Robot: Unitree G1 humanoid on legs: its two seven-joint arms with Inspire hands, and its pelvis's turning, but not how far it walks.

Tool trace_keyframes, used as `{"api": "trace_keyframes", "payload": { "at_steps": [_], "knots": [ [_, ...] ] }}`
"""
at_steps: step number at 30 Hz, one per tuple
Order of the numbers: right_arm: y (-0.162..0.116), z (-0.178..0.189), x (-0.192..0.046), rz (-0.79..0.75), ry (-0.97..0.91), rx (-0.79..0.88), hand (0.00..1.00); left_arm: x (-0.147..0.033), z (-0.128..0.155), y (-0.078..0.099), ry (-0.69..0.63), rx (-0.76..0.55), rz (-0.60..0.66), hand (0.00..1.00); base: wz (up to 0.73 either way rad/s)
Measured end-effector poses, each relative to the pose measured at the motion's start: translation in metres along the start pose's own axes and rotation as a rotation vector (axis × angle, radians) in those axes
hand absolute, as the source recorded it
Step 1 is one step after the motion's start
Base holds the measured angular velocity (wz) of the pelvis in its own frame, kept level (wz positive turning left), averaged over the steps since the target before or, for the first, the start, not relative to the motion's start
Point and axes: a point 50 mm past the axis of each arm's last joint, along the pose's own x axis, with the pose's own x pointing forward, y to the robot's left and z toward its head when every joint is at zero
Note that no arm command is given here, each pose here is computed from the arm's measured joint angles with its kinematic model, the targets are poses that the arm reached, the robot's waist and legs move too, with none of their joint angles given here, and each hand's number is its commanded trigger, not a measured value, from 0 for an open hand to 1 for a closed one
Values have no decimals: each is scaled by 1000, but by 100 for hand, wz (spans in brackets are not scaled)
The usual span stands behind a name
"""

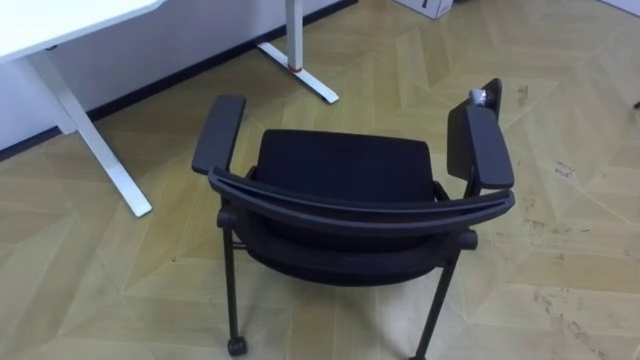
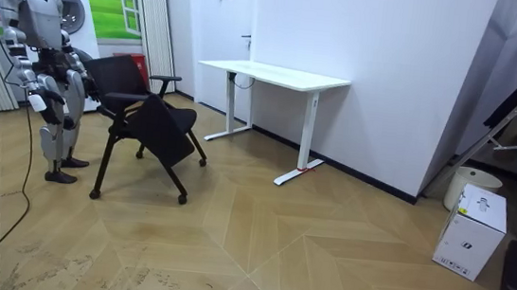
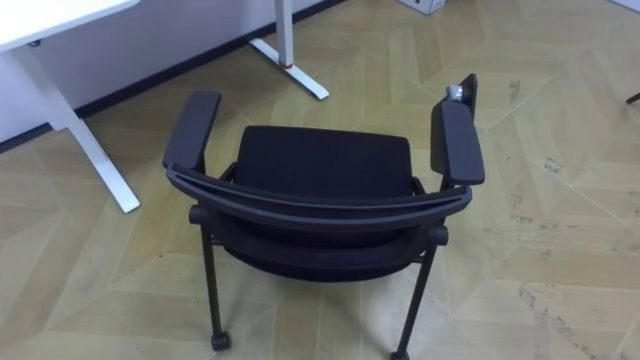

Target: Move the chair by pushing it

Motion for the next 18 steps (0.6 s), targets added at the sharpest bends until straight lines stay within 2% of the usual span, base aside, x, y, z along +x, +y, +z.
{"api": "trace_keyframes", "payload": {
  "at_steps": [10,15,18],
  "knots": [
    [-1,2,0,-20,-3,-8,0,0,-3,5,15,-89,50,0,0],
    [-7,2,-1,-43,-6,10,0,1,4,18,-9,-165,125,0,0],
    [-13,3,-2,-73,-9,9,0,3,22,29,-58,-174,193,0,0]
  ]
}}
